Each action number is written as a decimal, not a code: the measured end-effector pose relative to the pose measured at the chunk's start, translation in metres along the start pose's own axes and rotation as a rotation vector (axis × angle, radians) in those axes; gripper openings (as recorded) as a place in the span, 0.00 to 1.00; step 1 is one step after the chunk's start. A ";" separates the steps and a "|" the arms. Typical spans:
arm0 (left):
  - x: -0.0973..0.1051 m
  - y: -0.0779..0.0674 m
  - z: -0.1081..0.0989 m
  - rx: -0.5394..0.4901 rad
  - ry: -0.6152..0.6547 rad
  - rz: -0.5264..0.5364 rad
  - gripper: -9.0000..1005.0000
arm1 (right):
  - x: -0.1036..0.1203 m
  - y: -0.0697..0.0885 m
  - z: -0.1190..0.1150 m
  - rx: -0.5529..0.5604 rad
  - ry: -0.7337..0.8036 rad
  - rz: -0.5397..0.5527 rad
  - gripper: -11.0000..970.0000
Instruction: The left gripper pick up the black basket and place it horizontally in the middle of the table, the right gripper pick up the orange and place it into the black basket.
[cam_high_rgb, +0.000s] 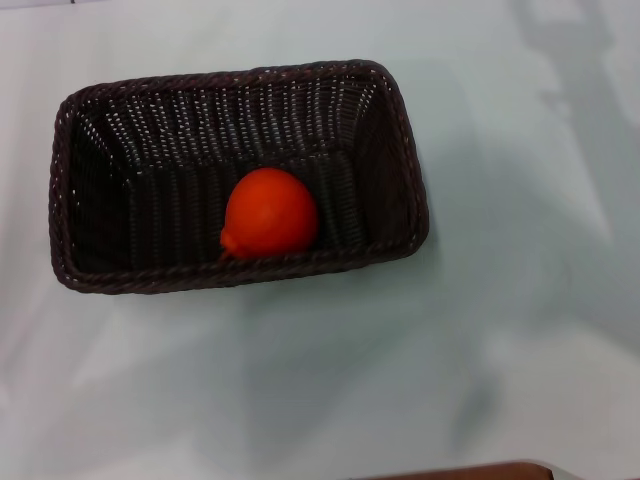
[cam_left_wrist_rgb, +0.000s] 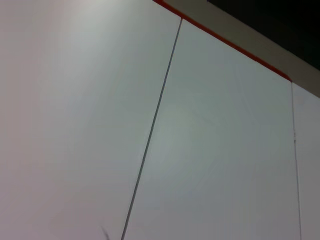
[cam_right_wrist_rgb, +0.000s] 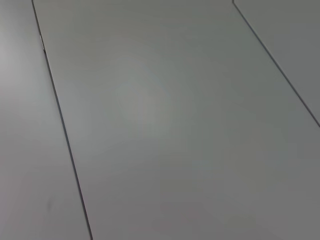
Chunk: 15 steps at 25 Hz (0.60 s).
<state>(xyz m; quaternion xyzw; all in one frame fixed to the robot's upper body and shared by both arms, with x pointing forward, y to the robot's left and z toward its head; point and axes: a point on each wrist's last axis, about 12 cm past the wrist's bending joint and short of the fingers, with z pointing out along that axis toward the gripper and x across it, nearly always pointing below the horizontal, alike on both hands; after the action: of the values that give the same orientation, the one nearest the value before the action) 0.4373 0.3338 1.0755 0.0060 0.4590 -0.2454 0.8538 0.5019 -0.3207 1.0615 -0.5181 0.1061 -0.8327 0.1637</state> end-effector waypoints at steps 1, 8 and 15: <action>-0.001 0.000 -0.001 -0.002 -0.005 0.004 0.68 | 0.000 0.000 0.001 -0.001 -0.002 -0.002 0.79; -0.001 -0.004 -0.011 -0.031 -0.021 0.020 0.68 | 0.004 0.008 0.017 -0.003 -0.003 -0.042 0.79; -0.002 -0.007 -0.011 -0.026 -0.047 0.010 0.68 | 0.003 0.007 0.021 0.000 -0.002 -0.046 0.79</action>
<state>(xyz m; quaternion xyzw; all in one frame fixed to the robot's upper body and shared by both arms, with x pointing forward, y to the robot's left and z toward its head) 0.4248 0.3307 1.0719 -0.0084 0.4421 -0.2353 0.8655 0.5210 -0.3285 1.0712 -0.5213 0.0941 -0.8358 0.1445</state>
